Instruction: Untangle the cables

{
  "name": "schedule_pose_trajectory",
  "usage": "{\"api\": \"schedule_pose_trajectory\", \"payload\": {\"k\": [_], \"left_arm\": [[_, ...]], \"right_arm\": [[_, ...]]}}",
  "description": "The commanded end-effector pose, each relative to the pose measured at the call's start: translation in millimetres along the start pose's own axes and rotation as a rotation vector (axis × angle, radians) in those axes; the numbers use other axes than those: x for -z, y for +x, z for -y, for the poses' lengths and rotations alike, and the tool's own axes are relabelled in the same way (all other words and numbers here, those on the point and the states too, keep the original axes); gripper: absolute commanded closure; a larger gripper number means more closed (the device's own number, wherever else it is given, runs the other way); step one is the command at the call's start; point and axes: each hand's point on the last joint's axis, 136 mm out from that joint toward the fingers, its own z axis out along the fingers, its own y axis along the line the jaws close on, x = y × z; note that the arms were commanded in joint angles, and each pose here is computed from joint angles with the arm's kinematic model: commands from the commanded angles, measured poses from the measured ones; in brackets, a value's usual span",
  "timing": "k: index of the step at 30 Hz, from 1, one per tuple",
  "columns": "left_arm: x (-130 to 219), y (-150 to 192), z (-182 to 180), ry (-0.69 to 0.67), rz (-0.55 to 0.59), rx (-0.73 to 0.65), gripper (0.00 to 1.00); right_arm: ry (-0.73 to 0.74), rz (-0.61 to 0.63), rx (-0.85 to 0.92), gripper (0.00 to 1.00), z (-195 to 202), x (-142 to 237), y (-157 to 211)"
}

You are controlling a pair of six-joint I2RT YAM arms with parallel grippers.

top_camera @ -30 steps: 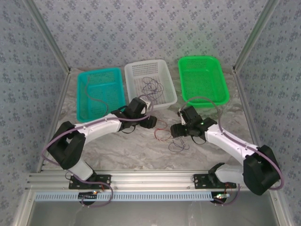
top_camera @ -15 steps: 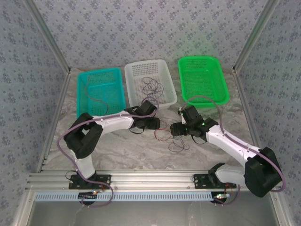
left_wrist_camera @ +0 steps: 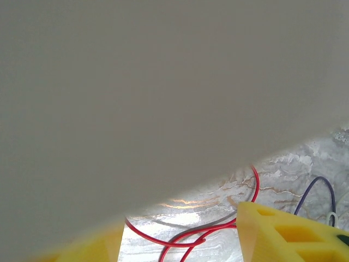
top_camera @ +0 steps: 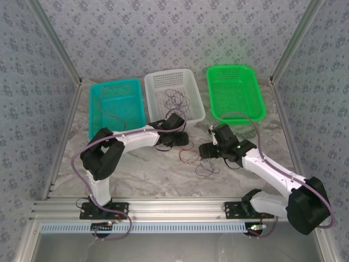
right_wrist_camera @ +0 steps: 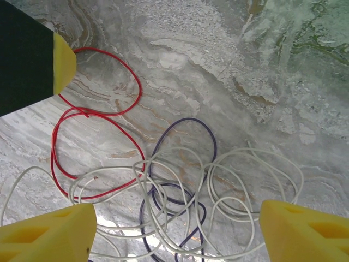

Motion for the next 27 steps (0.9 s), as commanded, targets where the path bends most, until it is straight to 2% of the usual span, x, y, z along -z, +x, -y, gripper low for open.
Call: {"api": "schedule_pose_trajectory", "payload": {"k": [1, 8, 12, 18, 27], "left_arm": [[-17, 45, -35, -0.113, -0.143, 0.043, 0.45], [-16, 60, -37, -0.150, -0.195, 0.015, 0.47], [-7, 67, -45, -0.172, -0.175, 0.020, 0.47], [13, 43, -32, -0.166, -0.082, -0.008, 0.45], [24, 24, -18, -0.157, -0.035, -0.042, 0.43]], "right_arm": [[0.028, 0.008, -0.004, 0.19, 9, 2, 4], [0.050, -0.003, -0.006, 0.18, 15, 7, 7], [0.038, 0.009, -0.016, 0.18, 15, 7, 8], [0.021, 0.009, -0.016, 0.18, 12, 4, 5], [0.022, 0.012, -0.029, 0.18, 13, 1, 7]]}}
